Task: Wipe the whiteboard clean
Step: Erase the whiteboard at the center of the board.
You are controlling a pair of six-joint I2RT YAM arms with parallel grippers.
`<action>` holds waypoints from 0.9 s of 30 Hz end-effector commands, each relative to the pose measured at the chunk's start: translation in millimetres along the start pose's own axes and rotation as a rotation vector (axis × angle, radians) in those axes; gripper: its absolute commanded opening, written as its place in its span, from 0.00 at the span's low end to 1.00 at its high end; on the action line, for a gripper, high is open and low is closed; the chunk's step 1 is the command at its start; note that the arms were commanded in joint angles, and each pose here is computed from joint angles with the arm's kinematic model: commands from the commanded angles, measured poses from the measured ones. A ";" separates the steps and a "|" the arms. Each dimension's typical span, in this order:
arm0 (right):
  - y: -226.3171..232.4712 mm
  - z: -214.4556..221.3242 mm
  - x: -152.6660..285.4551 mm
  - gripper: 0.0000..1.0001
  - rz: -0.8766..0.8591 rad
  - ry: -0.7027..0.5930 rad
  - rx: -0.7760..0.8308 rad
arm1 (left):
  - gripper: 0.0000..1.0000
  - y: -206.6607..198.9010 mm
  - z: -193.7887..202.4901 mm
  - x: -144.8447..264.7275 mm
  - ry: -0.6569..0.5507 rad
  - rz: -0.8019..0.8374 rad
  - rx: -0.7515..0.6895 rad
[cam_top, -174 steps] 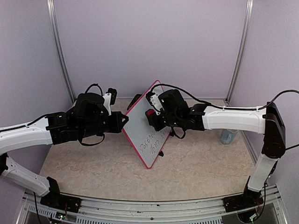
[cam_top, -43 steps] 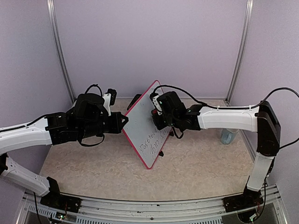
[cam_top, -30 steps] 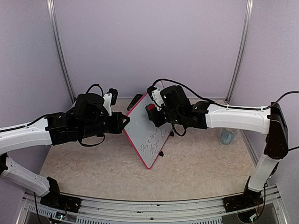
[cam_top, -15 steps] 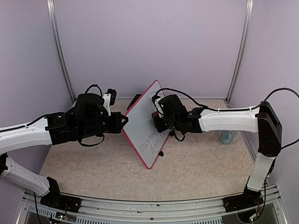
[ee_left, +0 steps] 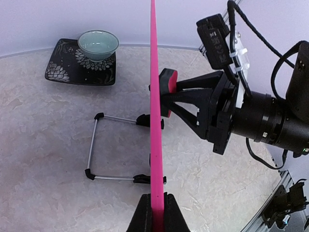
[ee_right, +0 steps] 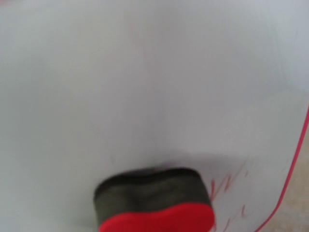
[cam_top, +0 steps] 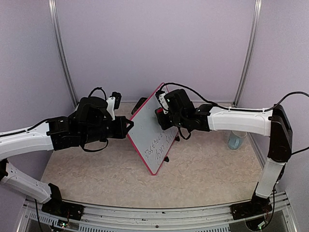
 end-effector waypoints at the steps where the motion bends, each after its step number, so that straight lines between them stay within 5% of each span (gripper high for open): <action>1: 7.6 -24.9 7.0 0.25 -0.019 -0.064 0.001 | 0.00 -17.1 5.5 3.4 0.024 0.101 -0.047; 13: -12.9 23.4 -41.1 0.25 0.075 0.063 0.013 | 0.00 -14.6 4.4 7.8 0.021 0.091 -0.049; 27: 10.4 -49.0 21.6 0.25 -0.128 -0.098 -0.025 | 0.00 -17.2 0.9 4.2 0.018 0.092 -0.060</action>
Point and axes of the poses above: each gripper's point midway between its finger pads, its own x axis back along the fingers, its own y axis along the line the jaws close on, z = x × y, the point moved 5 cm from there along x, back along the fingers, and after that the axes turned 13 degrees about -x, right-handed, at the moved point
